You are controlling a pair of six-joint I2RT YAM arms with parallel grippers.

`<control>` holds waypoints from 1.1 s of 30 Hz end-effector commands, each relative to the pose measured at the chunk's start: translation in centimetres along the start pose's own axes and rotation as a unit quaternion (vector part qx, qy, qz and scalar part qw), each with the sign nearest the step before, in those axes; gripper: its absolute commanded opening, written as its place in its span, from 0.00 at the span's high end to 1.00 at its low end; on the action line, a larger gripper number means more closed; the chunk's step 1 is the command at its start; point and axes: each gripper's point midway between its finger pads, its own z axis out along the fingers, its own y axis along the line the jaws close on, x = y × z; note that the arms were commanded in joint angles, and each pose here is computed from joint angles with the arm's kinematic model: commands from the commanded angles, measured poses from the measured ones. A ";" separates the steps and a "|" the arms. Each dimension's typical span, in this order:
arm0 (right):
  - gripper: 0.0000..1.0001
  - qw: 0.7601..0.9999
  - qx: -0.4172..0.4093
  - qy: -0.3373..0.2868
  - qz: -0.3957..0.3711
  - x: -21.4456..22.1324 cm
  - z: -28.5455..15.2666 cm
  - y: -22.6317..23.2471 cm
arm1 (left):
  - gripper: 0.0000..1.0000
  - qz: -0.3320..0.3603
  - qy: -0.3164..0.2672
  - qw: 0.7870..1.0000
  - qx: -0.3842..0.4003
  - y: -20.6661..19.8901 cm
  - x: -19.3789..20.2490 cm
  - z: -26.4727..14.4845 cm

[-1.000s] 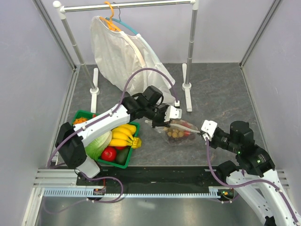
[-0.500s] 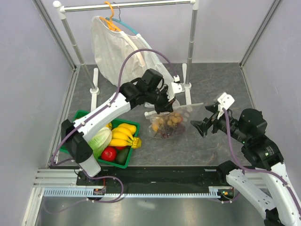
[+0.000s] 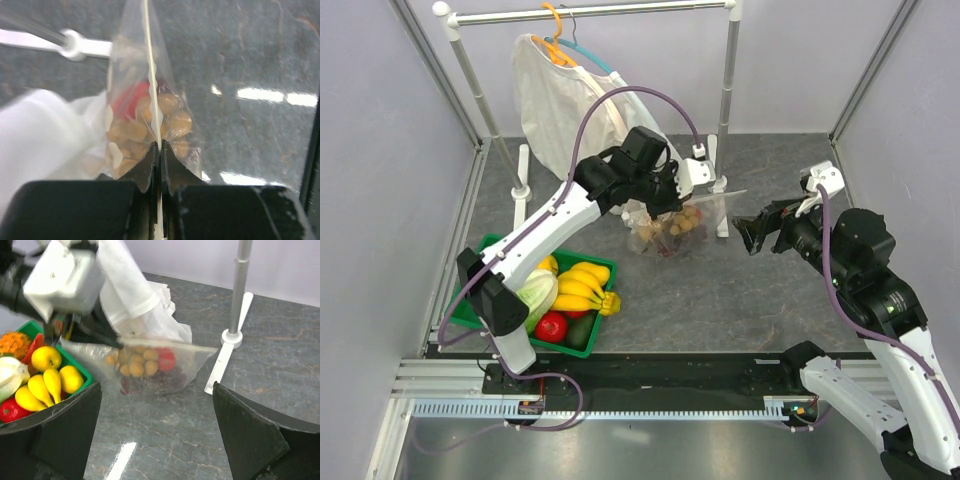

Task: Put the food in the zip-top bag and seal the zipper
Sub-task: Place the zipper food storage bag at the center of the board, then reset both arms

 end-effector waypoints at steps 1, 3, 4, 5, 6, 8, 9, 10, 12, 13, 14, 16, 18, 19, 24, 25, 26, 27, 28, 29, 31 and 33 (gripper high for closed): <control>0.02 0.997 0.061 -0.020 0.032 -2.0 0.2 -1.7 | 0.98 -0.028 0.028 0.995 0.096 -6.8 2.6 2.1; 0.02 0.997 0.069 -0.005 0.033 -1.3 0.3 -2.0 | 0.98 -0.037 0.077 0.985 0.151 -12.4 6.5 3.5; 0.02 0.997 0.069 -0.001 0.032 -1.0 0.3 -2.0 | 0.98 -0.040 0.078 0.983 0.162 -13.7 7.1 4.0; 0.02 0.997 0.066 0.004 0.033 -0.7 0.3 -2.0 | 0.98 -0.061 0.099 0.977 0.180 -15.6 9.1 4.2; 0.02 0.997 0.063 0.007 0.033 -0.5 0.3 -1.9 | 0.98 -0.058 0.102 0.974 0.194 -17.2 9.4 4.5; 0.02 0.998 0.059 0.012 0.034 0.0 0.1 -1.7 | 0.98 -0.067 0.111 0.970 0.206 -19.0 10.5 4.9; 0.02 0.998 0.056 0.016 0.034 0.6 0.0 -1.7 | 0.98 -0.067 0.114 0.967 0.217 -19.9 10.5 5.0; 0.02 0.998 0.053 0.018 0.034 0.9 -0.1 -1.6 | 0.97 -0.069 0.113 0.967 0.219 -20.3 10.5 5.2; 0.02 0.998 0.050 0.031 0.034 2.0 -0.2 -1.6 | 0.92 -0.081 0.113 0.962 0.235 -21.4 10.4 5.4; 0.02 0.998 0.051 0.036 0.032 2.5 -0.2 -1.7 | 0.83 -0.084 0.112 0.961 0.238 -21.6 10.4 5.4; 0.02 0.997 0.052 0.042 0.030 3.0 -0.2 -1.8 | 0.76 -0.091 0.110 0.960 0.240 -21.8 10.1 5.4; 0.02 0.997 0.054 0.052 0.021 3.9 -0.3 -2.0 | 0.56 -0.103 0.099 0.960 0.242 -21.9 8.9 5.0; 0.02 0.996 0.057 0.063 0.017 4.7 -0.5 -2.2 | 0.42 -0.110 0.075 0.963 0.234 -21.3 6.6 3.9; 0.02 0.996 0.060 0.066 0.015 4.8 -0.6 -2.3 | 0.31 -0.104 0.053 0.967 0.228 -20.8 5.2 2.7; 0.02 0.995 0.052 0.080 0.021 5.1 -0.3 -2.1 | 0.08 -0.118 -0.006 0.969 0.218 -16.9 0.7 -2.2; 0.02 0.995 0.049 0.084 0.024 5.2 -0.1 -2.1 | 0.05 -0.130 -0.029 0.967 0.217 -15.7 -0.7 -3.3; 0.02 0.994 0.052 0.090 0.028 5.4 0.2 -2.3 | 0.00 -0.154 -0.046 0.963 0.217 -14.7 -1.4 -4.6; 0.02 0.994 0.048 0.094 0.028 5.4 0.3 -2.2 | 0.00 -0.185 -0.070 0.956 0.216 -12.4 -1.6 -6.1; 0.02 0.994 0.044 0.097 0.030 5.4 0.4 -2.1 | 0.00 -0.198 -0.090 0.953 0.210 -11.1 -2.0 -7.5; 0.02 0.993 0.036 0.107 0.035 5.8 0.8 -2.0 | 0.00 -0.231 -0.105 0.951 0.179 -8.1 -1.3 -8.9; 0.02 0.992 0.034 0.117 0.037 6.0 1.1 -2.1 | 0.00 -0.253 -0.133 0.948 0.143 -6.2 -1.1 -12.0; 0.02 0.990 0.044 0.127 0.039 6.4 1.3 -2.7 | 0.00 -0.288 -0.152 0.943 0.071 -3.5 0.3 -15.5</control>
